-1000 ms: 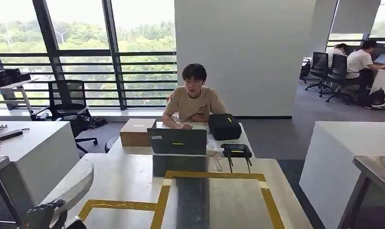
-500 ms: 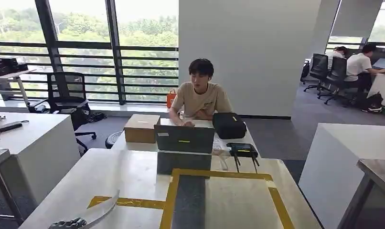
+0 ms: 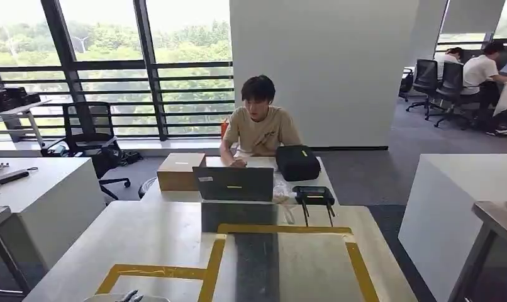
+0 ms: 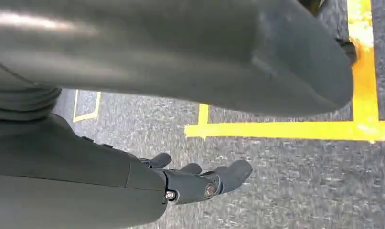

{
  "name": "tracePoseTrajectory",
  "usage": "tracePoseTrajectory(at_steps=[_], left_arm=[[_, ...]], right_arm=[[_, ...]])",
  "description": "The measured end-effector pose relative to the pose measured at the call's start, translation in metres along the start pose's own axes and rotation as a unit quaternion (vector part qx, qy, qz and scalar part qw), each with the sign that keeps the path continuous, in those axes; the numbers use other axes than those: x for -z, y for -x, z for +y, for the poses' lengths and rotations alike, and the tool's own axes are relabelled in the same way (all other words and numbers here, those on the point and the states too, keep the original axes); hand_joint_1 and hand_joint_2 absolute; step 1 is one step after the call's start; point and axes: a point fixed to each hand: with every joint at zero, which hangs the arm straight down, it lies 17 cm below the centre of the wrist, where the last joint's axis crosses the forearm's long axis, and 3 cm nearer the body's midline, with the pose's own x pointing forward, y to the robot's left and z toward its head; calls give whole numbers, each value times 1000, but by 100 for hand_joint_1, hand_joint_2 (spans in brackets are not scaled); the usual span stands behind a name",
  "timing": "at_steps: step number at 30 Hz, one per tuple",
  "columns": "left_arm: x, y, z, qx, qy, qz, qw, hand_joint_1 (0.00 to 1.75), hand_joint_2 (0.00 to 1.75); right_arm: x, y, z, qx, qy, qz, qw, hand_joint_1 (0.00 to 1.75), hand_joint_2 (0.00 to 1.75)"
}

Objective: Take the parts from the cabinet and place them on the table.

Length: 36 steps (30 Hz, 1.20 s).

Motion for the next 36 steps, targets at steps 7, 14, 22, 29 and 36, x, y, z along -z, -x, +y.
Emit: tracePoseTrajectory(at_steps=[7,14,22,29,36], left_arm=[[0,-14,14,-41,-44,-13,998,0,0],[-16,-54,75,-47,-165,-30,985,0,0],[-26,-67,102,-45,-206,-37,977,0,0],[-73,-91,168,22,-289,-35,957,0,0],[-92,-115,210,58,-336,-42,939,0,0]], right_arm=[[0,0,0,2,1,0,1000,0,0],[0,4,2,-2,1,2,1000,0,0],[0,5,-2,-3,4,3,1000,0,0],[0,1,1,-4,2,3,1000,0,0],[0,3,1,2,3,9,1000,0,0]])
